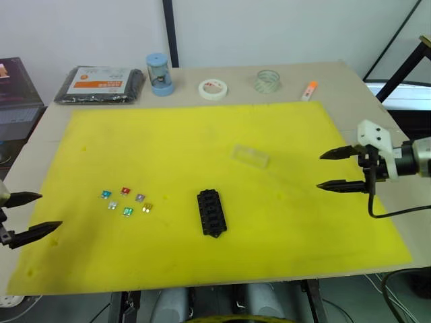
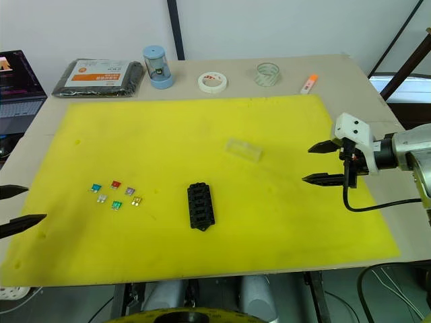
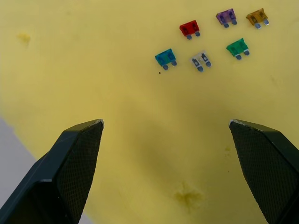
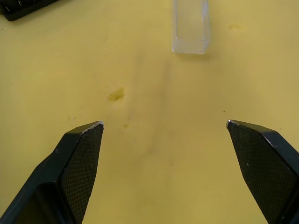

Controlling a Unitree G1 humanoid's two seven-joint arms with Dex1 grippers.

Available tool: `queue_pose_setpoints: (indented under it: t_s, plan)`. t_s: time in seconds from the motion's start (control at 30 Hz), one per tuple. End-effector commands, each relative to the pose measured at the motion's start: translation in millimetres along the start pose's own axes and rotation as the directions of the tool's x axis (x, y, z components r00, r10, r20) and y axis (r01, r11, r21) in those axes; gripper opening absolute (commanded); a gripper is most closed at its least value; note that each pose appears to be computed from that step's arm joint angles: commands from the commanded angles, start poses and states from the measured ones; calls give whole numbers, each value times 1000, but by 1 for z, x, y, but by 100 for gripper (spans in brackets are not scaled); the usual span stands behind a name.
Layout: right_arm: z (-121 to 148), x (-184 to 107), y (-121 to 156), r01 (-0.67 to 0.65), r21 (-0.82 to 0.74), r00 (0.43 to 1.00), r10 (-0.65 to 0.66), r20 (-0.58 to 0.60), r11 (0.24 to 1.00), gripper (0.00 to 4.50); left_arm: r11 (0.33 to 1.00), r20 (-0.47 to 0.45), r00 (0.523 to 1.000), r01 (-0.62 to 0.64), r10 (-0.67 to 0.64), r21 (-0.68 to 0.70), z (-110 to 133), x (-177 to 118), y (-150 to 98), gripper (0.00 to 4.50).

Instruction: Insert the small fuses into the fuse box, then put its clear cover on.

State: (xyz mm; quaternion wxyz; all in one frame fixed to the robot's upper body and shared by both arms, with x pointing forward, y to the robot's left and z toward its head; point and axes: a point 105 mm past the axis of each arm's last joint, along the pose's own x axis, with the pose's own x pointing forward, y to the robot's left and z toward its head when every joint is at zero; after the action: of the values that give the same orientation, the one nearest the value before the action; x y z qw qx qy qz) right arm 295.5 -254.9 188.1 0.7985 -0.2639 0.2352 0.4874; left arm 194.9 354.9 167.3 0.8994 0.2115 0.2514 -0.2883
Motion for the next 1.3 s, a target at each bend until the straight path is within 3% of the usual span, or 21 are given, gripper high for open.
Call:
queue_pose_setpoints:
  t_s: [0.03, 0.57, 0.7, 0.83, 0.9, 1.07, 1.3]
  plan:
    - [9, -8, -1, 24, -21, 999, -23, 28, 999, 450, 1000, 8, 1000, 3, -3, 6, 2, 1, 0, 449]
    - [12, -5, 3, 25, -15, 998, -24, 50, 1000, 450, 1000, 13, 1000, 23, -23, 1, 7, 6, 3, 449]
    - [24, 1, 1, 40, -36, 995, -37, 91, 999, 450, 998, 38, 998, 44, -42, -46, 10, 11, 1, 449]
    - [64, 20, 14, -1, -135, 981, 27, 193, 991, 450, 978, 123, 991, 73, -50, -194, 15, 22, 8, 449]
    - [84, 30, 23, -30, -195, 969, 77, 235, 980, 450, 946, 170, 984, 102, -51, -308, 15, 28, 13, 449]
    - [133, 51, 56, -121, -318, 918, 228, 326, 941, 450, 787, 223, 969, 220, -108, -576, 5, 50, 9, 449]
    - [151, 74, 97, -281, -369, 862, 402, 308, 886, 450, 637, 214, 959, 285, -188, -716, -9, 65, -2, 449]
